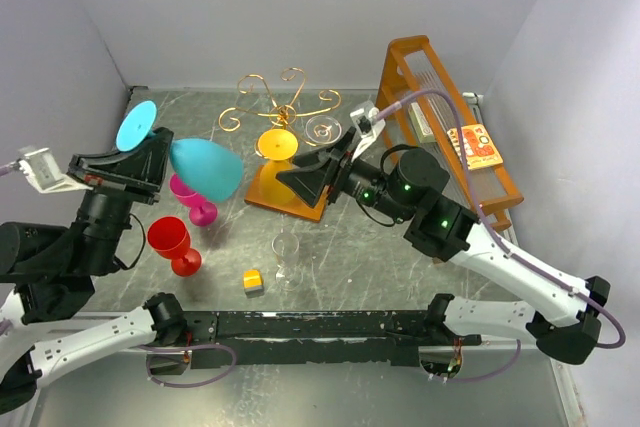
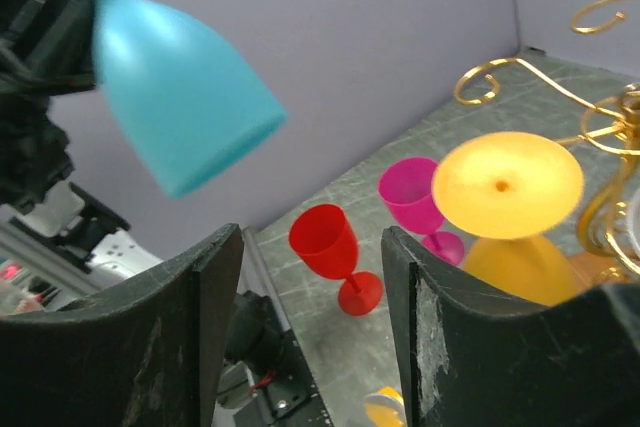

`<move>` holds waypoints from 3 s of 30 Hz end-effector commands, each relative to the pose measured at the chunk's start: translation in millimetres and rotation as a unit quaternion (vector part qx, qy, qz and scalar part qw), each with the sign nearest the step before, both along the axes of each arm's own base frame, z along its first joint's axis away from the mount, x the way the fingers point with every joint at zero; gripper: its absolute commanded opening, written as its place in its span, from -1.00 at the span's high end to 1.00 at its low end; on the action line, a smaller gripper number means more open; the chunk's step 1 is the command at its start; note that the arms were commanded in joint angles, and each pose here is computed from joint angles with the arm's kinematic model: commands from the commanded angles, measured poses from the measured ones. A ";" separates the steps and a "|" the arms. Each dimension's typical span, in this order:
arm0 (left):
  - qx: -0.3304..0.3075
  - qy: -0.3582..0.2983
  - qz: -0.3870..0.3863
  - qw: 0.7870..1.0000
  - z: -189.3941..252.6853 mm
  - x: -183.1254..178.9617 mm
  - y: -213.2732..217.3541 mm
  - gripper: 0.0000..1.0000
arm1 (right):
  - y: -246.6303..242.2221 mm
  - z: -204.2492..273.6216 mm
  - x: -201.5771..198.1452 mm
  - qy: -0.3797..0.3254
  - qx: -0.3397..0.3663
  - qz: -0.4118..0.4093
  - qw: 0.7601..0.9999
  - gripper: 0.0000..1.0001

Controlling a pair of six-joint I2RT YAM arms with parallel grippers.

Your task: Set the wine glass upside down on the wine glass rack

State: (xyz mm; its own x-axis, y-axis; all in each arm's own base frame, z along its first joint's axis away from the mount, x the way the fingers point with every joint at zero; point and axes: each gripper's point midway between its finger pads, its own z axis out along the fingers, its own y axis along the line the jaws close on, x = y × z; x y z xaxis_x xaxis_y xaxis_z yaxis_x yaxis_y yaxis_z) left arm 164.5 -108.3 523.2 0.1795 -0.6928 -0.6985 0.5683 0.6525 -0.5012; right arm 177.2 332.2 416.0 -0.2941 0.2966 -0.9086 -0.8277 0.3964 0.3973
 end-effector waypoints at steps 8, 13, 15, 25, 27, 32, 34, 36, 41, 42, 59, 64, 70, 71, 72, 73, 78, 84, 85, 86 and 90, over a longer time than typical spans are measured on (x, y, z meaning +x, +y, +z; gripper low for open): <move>0.299 0.019 0.048 0.953 -77.7 26.9 -30.7 0.86 | 43.5 55.6 -21.6 0.082 0.073 0.113 0.987 -0.18; 0.352 0.019 0.029 0.935 -90.6 26.9 -40.9 0.87 | 64.9 63.1 -25.1 0.148 0.101 0.156 0.971 -0.18; 0.357 0.022 0.035 0.933 -92.3 28.2 -39.3 0.86 | 69.0 64.6 -24.5 0.167 0.109 0.162 0.966 -0.18; 0.354 -0.007 0.024 0.935 -97.6 23.5 -43.5 0.86 | 79.8 57.9 1.3 0.308 0.158 0.159 0.925 0.09; 0.353 -0.011 0.023 0.935 -99.4 22.6 -43.7 0.86 | 83.1 55.7 4.2 0.322 0.162 0.162 0.919 0.16; 0.356 -0.015 0.018 0.934 -101.7 21.7 -45.8 0.86 | 93.4 47.3 3.5 0.340 0.150 0.186 0.910 0.30; 0.361 -0.015 0.012 0.932 -102.4 20.8 -47.9 0.86 | 95.7 44.8 3.5 0.343 0.146 0.192 0.908 0.36; 0.364 -0.014 0.009 0.931 -103.2 20.8 -49.2 0.86 | 97.2 44.3 3.4 0.345 0.144 0.197 0.906 0.43; 0.362 -0.003 0.003 0.932 -106.6 20.5 -50.1 0.86 | 100.7 41.0 3.1 0.352 0.140 0.203 0.903 0.99; 0.358 0.002 0.003 0.934 -106.8 20.3 -49.1 0.77 | 100.4 40.7 3.5 0.352 0.140 0.201 0.903 1.00; 0.132 0.125 -0.139 0.973 -119.8 -22.9 -46.8 -0.48 | 96.5 27.2 26.8 0.352 0.156 0.145 0.912 1.00; 0.005 0.160 -0.156 0.975 -107.7 -27.8 -34.1 -0.58 | 96.2 23.0 29.9 0.348 0.156 0.137 0.914 1.00; -0.089 0.184 -0.113 0.972 -99.2 -19.6 -4.9 -0.66 | 97.6 17.6 27.8 0.349 0.149 0.143 0.914 1.00; -0.099 0.183 -0.107 0.972 -97.5 -18.5 -1.4 -0.67 | 97.4 16.1 27.5 0.349 0.147 0.143 0.914 1.00; -0.108 0.184 -0.100 0.972 -97.1 -17.0 1.8 -0.66 | 97.6 14.6 26.9 0.350 0.146 0.144 0.914 1.00; -0.118 0.186 -0.093 0.971 -97.2 -15.2 5.0 -0.65 | 97.5 14.5 26.8 0.350 0.147 0.144 0.914 1.00; -0.144 0.205 -0.053 0.967 -102.6 -3.5 13.7 -0.50 | 96.8 15.9 26.8 0.346 0.146 0.143 0.916 1.00; -0.133 0.230 -0.032 0.964 -105.1 9.2 3.1 -0.46 | 94.9 18.2 23.4 0.339 0.142 0.148 0.918 1.00; -0.128 0.230 -0.034 0.964 -104.9 10.3 -0.5 -0.45 | 94.3 18.2 23.0 0.338 0.141 0.147 0.919 1.00; -0.129 0.223 -0.040 0.965 -100.9 10.8 -4.1 -0.44 | 93.7 17.5 23.1 0.337 0.141 0.146 0.919 1.00; -0.125 0.215 -0.049 0.967 -95.7 13.9 -14.4 -0.33 | 90.5 17.1 21.4 0.334 0.139 0.144 0.921 1.00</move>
State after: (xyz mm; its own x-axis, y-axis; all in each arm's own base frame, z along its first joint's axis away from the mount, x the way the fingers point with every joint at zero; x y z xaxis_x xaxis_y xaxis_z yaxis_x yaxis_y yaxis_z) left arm 177.5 -122.7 406.3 -0.1911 -0.8183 -0.5421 0.2928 0.4796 -0.8272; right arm 202.9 431.2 421.9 -0.8809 0.3011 -0.3652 -0.3761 0.0232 0.9263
